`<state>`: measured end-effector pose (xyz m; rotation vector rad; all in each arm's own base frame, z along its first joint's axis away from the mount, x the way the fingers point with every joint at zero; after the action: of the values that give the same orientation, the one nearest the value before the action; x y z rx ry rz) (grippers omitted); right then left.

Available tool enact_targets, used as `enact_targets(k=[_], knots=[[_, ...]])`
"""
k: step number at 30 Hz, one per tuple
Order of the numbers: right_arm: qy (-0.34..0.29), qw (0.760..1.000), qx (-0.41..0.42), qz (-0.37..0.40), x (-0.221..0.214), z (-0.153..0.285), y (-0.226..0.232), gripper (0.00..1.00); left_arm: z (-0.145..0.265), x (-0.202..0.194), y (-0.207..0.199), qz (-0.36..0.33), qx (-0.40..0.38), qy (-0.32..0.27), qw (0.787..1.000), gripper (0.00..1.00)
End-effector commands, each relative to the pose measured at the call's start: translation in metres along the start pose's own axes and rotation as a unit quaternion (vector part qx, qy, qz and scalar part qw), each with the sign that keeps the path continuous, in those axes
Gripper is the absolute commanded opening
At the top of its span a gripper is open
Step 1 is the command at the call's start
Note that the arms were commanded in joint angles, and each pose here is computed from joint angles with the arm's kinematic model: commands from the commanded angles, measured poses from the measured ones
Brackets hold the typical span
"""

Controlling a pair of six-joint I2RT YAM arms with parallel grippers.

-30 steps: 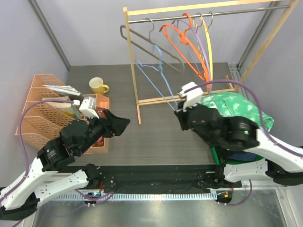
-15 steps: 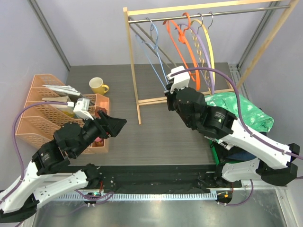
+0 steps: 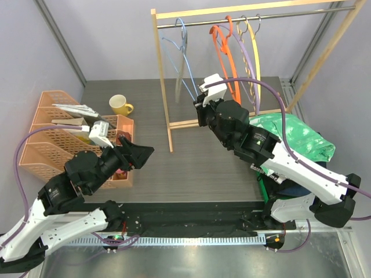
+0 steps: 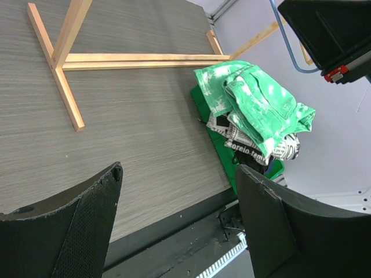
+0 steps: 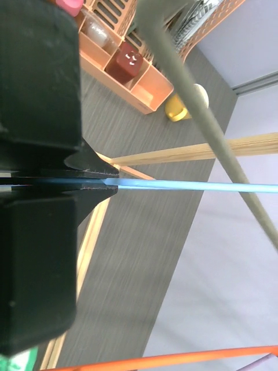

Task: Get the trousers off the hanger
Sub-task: Hang the hanger back to the clothesline with the right arm

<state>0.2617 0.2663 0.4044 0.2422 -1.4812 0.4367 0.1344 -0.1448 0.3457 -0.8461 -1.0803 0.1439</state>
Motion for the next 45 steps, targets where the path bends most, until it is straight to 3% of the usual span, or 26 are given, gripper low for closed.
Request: enact_targets(k=[1,14,19,26,32,35,36,40,41,42,45], knots=[[-0.051,0.998,0.008,-0.022,0.024,-0.011,0.004,0.01,0.005,0.009,-0.008,-0.005,-0.015,-0.009,1.0,0.78],[-0.079,0.995,-0.034,-0.039,0.016,-0.04,0.008,0.01,0.009,0.014,-0.008,-0.013,-0.013,-0.013,1.0,0.79],[-0.064,0.996,-0.039,-0.038,0.0,-0.051,0.011,0.01,0.01,0.014,-0.008,-0.016,-0.013,-0.013,1.0,0.79],[-0.099,0.989,-0.054,-0.097,-0.007,-0.059,0.011,0.01,0.007,0.011,-0.009,-0.01,-0.017,-0.008,1.0,0.79],[-0.075,0.992,-0.045,-0.092,-0.018,-0.06,0.015,0.01,0.012,0.014,-0.01,-0.008,-0.019,-0.01,1.0,0.79],[-0.055,0.994,-0.029,-0.092,-0.023,-0.051,0.015,0.22,0.012,0.012,-0.008,-0.007,-0.017,-0.01,1.0,0.79],[-0.049,0.994,-0.025,-0.093,-0.024,-0.048,0.016,0.4,0.011,0.011,-0.007,-0.007,-0.015,-0.008,1.0,0.79],[0.013,0.996,0.003,-0.089,-0.038,-0.031,0.021,0.79,0.002,0.001,-0.008,-0.011,-0.013,0.012,1.0,0.8],[0.02,0.996,0.009,-0.088,-0.039,-0.027,0.023,0.83,0.001,0.0,-0.008,-0.011,-0.013,0.014,1.0,0.8],[0.019,0.996,0.011,-0.092,-0.035,-0.017,0.02,0.95,0.0,-0.001,-0.007,-0.009,-0.012,0.014,1.0,0.81],[0.025,0.992,0.03,-0.121,-0.038,0.011,0.017,1.0,-0.005,-0.009,-0.004,-0.001,-0.013,0.018,1.0,0.82]])
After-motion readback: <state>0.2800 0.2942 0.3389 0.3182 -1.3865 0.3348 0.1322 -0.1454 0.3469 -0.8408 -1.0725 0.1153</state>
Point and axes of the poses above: each gripper's point midway between its finger pads, its own z axis back along the fingers, its own y axis along the line the jaws close on, x = y × z, the point moved 3 cm from there along z, back along the fingers, and after that the axes turned 4 degrees about z, right-handed, at the moved point
